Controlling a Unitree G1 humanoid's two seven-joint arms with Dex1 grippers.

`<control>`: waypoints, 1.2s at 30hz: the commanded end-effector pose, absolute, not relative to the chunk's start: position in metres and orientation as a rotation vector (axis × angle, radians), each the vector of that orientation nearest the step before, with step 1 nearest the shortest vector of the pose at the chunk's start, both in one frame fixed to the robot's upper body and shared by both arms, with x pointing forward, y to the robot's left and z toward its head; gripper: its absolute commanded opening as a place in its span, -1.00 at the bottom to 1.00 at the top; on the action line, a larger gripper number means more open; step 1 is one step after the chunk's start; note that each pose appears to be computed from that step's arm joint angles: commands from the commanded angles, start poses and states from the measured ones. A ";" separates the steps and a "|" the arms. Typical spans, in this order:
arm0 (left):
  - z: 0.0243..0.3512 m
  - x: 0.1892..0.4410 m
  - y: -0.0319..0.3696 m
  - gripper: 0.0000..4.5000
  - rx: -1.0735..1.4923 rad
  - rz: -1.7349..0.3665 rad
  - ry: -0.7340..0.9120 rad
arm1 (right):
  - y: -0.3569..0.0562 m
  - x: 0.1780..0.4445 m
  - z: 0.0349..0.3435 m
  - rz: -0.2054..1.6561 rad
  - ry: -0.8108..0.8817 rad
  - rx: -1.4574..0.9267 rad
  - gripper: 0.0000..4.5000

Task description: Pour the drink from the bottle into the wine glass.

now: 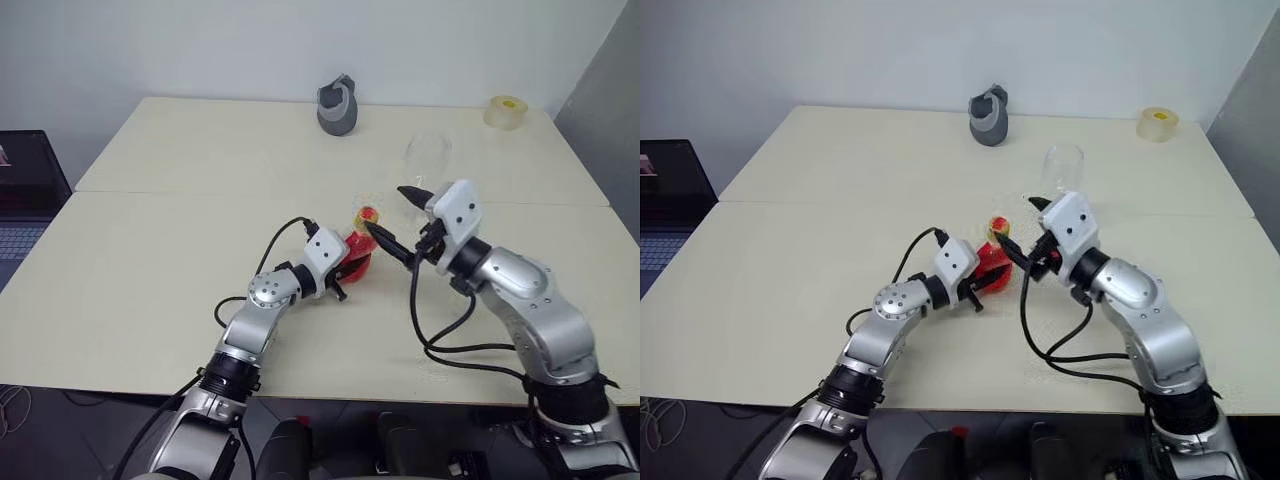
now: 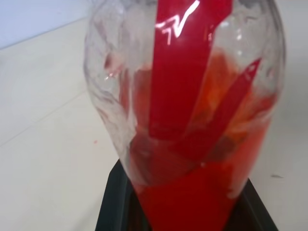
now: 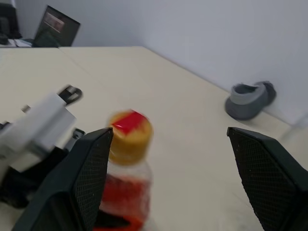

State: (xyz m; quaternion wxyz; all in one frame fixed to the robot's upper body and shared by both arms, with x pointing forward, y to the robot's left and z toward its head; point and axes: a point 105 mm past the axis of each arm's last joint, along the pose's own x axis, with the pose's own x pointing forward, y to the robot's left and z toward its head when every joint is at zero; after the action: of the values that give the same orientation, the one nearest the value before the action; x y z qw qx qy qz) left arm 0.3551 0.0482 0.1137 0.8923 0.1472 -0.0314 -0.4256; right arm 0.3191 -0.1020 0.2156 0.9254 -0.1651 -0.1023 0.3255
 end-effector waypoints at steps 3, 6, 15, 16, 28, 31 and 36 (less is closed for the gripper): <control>0.142 0.358 0.047 -0.67 0.273 -0.871 -0.160 | -0.099 0.302 0.235 0.783 -0.251 -0.282 0.79; 0.142 0.358 0.047 -0.67 0.271 -0.870 -0.159 | -0.080 0.291 0.239 0.870 -0.265 -0.246 0.79; 0.141 0.357 0.045 -0.67 0.279 -0.878 -0.158 | -0.046 0.312 0.244 0.802 -0.307 -0.244 0.79; 0.141 0.356 0.045 -0.67 0.280 -0.879 -0.158 | -0.044 0.314 0.243 0.798 -0.302 -0.245 0.79; 0.140 0.356 0.047 -0.67 0.282 -0.880 -0.155 | -0.092 0.334 0.241 0.628 -0.258 -0.239 0.79; 0.140 0.355 0.047 -0.67 0.282 -0.880 -0.152 | -0.105 0.328 0.237 0.646 -0.228 -0.242 0.79; 0.140 0.356 0.048 -0.68 0.281 -0.879 -0.151 | -0.121 0.320 0.226 0.678 -0.156 -0.264 0.79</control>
State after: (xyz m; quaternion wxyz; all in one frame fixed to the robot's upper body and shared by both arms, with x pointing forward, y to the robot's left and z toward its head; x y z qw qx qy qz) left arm 0.3587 0.0539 0.1198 0.8973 0.1374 -0.0322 -0.4183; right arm 0.3282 -0.1252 0.2164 0.9387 -0.1324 -0.0578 0.3129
